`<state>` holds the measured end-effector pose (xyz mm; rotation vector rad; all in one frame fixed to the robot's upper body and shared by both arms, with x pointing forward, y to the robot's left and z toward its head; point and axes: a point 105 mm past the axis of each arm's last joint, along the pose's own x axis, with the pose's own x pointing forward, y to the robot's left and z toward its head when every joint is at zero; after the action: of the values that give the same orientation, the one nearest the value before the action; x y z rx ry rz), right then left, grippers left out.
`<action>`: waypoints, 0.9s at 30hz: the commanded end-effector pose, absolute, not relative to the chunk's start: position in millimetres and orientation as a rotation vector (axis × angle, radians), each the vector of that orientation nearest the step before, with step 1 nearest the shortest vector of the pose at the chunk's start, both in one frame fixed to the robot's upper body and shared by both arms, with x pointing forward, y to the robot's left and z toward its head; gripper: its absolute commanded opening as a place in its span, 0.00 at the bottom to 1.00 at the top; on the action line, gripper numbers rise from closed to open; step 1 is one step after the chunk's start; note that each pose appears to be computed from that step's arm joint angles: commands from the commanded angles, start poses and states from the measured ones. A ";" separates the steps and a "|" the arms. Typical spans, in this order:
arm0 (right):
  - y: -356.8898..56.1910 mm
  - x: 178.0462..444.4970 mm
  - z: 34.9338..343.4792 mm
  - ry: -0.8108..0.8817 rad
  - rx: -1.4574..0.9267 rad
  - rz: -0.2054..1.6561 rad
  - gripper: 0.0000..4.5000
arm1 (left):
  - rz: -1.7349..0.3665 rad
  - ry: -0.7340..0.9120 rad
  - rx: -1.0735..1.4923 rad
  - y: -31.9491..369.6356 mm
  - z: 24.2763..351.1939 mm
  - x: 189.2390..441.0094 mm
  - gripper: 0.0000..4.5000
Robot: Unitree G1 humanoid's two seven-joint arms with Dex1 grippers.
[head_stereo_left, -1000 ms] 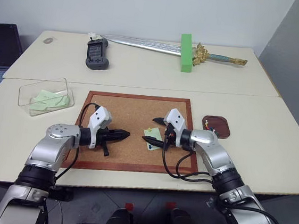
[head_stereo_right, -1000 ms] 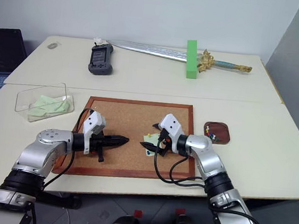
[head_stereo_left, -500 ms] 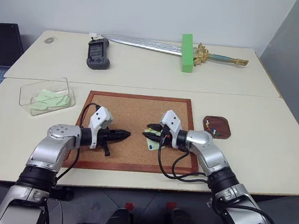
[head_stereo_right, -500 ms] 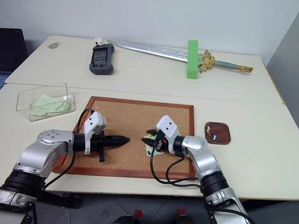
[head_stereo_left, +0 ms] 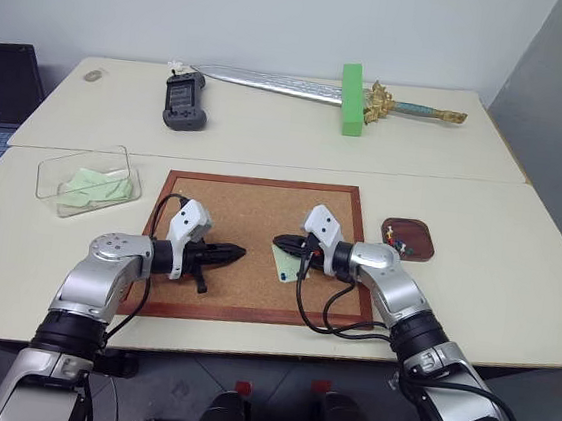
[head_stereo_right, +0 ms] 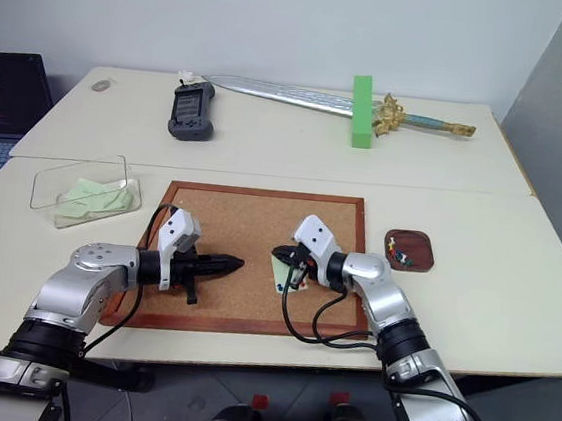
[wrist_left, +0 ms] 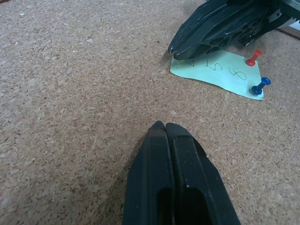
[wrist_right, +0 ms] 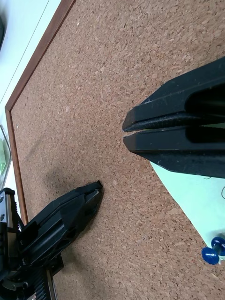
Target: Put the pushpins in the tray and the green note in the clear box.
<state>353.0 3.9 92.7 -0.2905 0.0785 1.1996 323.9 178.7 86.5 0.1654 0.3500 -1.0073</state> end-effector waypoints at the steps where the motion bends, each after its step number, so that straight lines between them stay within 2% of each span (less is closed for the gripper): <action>1: 9.1 352.0 119.1 -0.014 -0.252 1.227 0.00 | -1.032 0.364 0.170 172.8 83.8 322.5 0.00; 4: 11.8 347.6 132.1 -0.037 -0.195 1.260 0.00 | -1.035 0.370 0.168 172.9 82.9 321.5 0.00; 9: 10.4 345.0 136.4 -0.035 -0.200 1.280 0.00 | -1.036 0.375 0.165 172.8 82.0 320.2 0.00; 20: 3.1 349.3 134.0 -0.038 -0.246 1.244 0.00 | -1.034 0.376 0.160 171.1 81.9 320.6 0.00; 27: -12.5 350.9 150.0 -0.086 -0.227 1.183 0.00 | -1.040 0.375 0.158 169.0 81.3 320.5 0.00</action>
<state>351.5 -6.1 125.1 -0.2329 0.0013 1.2041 323.8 174.4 86.9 0.1564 0.3527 -1.0174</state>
